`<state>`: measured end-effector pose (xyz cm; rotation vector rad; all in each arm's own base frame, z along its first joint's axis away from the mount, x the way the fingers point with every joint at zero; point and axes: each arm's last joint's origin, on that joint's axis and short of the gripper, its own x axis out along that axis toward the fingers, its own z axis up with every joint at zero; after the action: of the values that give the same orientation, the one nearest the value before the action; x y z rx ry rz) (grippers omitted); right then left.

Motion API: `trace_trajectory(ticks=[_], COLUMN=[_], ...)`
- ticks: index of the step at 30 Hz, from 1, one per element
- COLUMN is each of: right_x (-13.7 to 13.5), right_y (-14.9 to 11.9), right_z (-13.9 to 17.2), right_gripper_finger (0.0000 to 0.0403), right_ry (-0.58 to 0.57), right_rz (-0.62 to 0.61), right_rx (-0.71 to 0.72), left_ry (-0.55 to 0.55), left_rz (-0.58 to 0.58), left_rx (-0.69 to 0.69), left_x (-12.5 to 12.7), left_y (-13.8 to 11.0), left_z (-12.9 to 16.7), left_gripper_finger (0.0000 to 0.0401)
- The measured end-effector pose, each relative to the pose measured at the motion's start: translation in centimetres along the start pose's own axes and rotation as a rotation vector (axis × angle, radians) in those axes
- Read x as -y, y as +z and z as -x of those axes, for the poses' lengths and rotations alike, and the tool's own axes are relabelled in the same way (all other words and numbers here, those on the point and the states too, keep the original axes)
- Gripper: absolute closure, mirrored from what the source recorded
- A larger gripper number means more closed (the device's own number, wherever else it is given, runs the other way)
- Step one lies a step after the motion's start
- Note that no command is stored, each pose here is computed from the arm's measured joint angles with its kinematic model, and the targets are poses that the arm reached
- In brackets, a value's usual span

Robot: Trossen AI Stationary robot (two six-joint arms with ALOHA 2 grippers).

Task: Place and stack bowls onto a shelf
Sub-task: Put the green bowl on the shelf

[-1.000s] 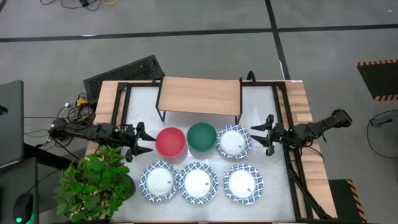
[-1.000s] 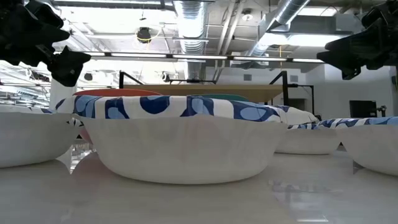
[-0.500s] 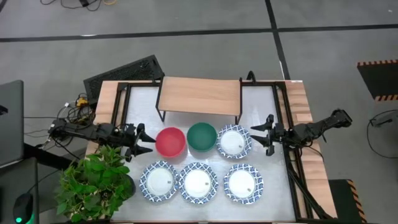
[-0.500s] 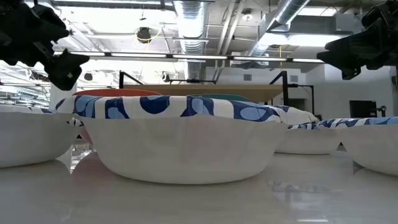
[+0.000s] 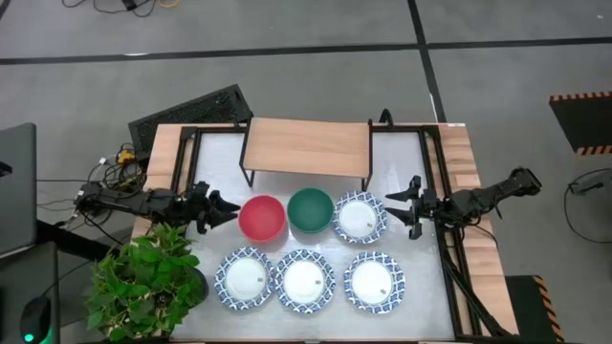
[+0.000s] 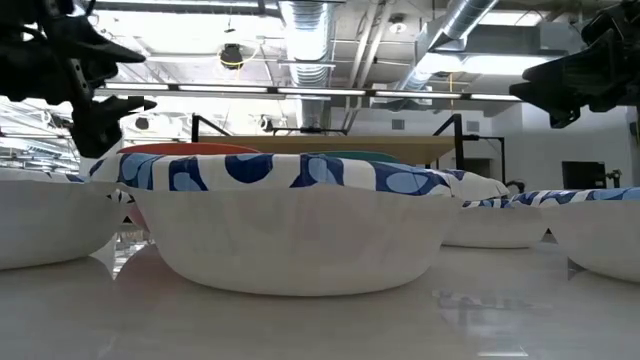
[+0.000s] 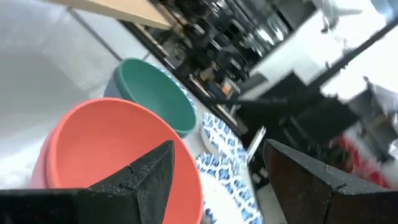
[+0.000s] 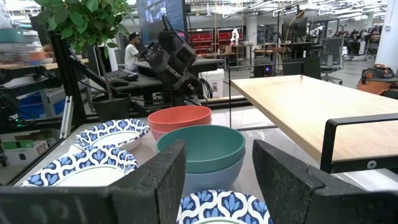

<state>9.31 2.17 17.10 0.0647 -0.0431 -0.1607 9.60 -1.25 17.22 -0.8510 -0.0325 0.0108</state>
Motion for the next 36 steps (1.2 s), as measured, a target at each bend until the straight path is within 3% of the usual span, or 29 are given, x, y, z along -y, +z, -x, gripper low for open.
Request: trace_trajectory(ticks=[4,13,16,22,28,33,36], right_x=[0.0,0.0,0.0,0.0,0.0,-0.01,0.04], right_y=[0.0,0.0,0.0,0.04,0.05,0.08,0.12], right_z=[0.0,0.0,0.0,0.0,0.0,0.0,-0.02], right_gripper_finger=[0.0192,0.0192,0.0192,0.0192,0.0192,0.0192,0.0192], right_ry=[0.0,0.0,0.0,0.001,0.001,0.002,-0.004], right_rz=[0.0,-0.1,-0.151,-0.264,-0.403,-0.42,-0.523], right_rx=[0.0,0.0,0.0,0.005,0.005,0.008,0.015], left_ry=[0.013,0.117,0.124,0.144,0.153,0.221,0.244], left_rz=[0.168,0.174,0.183,0.089,0.095,0.095,0.083], left_rx=[0.014,0.171,0.183,0.192,0.204,0.295,0.32], left_x=[-0.05,-0.31,-0.33,-0.37,-0.39,-0.57,-0.62], left_y=[0.02,0.5,0.53,0.58,0.61,0.87,0.94], left_z=[-0.02,0.01,0.02,0.03,0.04,0.14,0.18], left_gripper_finger=[0.0167,0.0167,0.0167,0.0167,0.0167,0.0167,0.0167])
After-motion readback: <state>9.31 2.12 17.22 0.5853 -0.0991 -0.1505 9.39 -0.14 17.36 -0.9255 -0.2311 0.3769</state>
